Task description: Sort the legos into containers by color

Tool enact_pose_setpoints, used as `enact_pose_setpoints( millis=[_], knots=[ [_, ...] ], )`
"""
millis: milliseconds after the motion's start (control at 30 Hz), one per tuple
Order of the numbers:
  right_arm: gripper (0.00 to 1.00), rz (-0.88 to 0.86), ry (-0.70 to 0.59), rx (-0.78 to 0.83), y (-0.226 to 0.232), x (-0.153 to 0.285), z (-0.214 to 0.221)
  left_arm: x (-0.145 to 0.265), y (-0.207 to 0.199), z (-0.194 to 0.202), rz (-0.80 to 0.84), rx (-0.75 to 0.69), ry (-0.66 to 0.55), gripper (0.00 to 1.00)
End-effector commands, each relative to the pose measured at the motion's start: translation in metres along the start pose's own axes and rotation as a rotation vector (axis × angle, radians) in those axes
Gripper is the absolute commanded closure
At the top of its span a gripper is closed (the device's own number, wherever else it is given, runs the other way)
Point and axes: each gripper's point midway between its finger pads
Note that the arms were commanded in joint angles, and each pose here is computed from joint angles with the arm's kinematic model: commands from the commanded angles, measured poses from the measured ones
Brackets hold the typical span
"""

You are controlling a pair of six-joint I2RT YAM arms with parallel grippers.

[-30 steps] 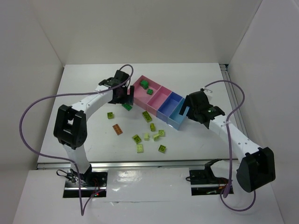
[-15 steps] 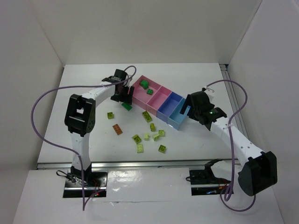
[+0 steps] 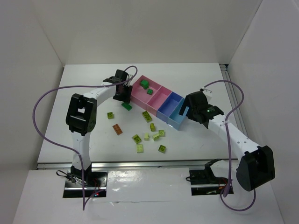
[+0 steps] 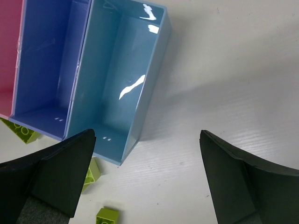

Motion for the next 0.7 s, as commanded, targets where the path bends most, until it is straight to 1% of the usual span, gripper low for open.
enact_pose_setpoints(
  millis=[0,33,100,133,200,300,333,400,433,467,500,567,600,667],
  knots=[
    [0.0,-0.04,-0.02,-0.013,0.015,0.003,-0.008,-0.002,0.007,-0.022,-0.036,-0.004,-0.076,0.41],
    [0.0,-0.046,-0.012,-0.013,0.016,0.003,-0.007,-0.004,0.003,-0.021,-0.015,-0.005,-0.079,0.41],
    [0.0,-0.05,0.007,-0.021,0.017,0.001,-0.003,-0.006,0.0,-0.027,0.004,-0.006,-0.092,0.36],
    [0.0,-0.055,0.015,-0.021,0.018,0.002,-0.002,-0.005,-0.001,-0.031,0.012,-0.006,-0.103,0.36],
    [0.0,-0.055,0.015,-0.02,0.02,0.001,-0.003,-0.009,-0.001,-0.028,0.014,-0.006,-0.091,0.36],
    [0.0,-0.046,0.016,-0.011,0.019,0.002,-0.001,-0.014,-0.001,-0.029,0.014,-0.006,-0.089,0.43],
    [0.0,-0.039,0.006,-0.011,0.017,0.001,-0.002,-0.014,-0.001,-0.03,0.014,-0.006,-0.089,0.5],
    [0.0,-0.012,-0.006,0.012,0.015,0.004,-0.001,-0.014,-0.001,-0.03,0.014,-0.006,-0.089,0.5],
    [0.0,-0.012,-0.006,0.013,0.015,0.004,-0.001,-0.014,-0.001,-0.03,0.014,-0.006,-0.089,0.55],
    [0.0,0.007,-0.007,0.018,0.01,0.005,-0.001,-0.011,-0.001,-0.032,0.013,-0.006,-0.098,0.63],
    [0.0,0.014,-0.002,0.021,0.008,0.005,0.0,-0.011,-0.001,-0.032,0.013,0.003,-0.098,0.68],
    [0.0,0.014,-0.002,0.021,0.008,0.005,0.0,0.005,0.004,-0.044,-0.005,0.005,-0.135,0.74],
    [0.0,0.007,-0.007,0.018,0.01,0.005,-0.001,0.01,0.005,-0.041,-0.013,0.006,-0.128,0.74],
    [0.0,-0.005,-0.009,0.012,0.014,0.005,0.0,0.023,0.009,-0.042,-0.033,0.007,-0.134,0.8]
  ],
)
Point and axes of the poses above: each gripper's point midway between its finger pads, its own x axis back along the fingers, its own y axis along the line the jaws close on, z = x × y, and after that the axes turned 13 degrees about -x, right-handed
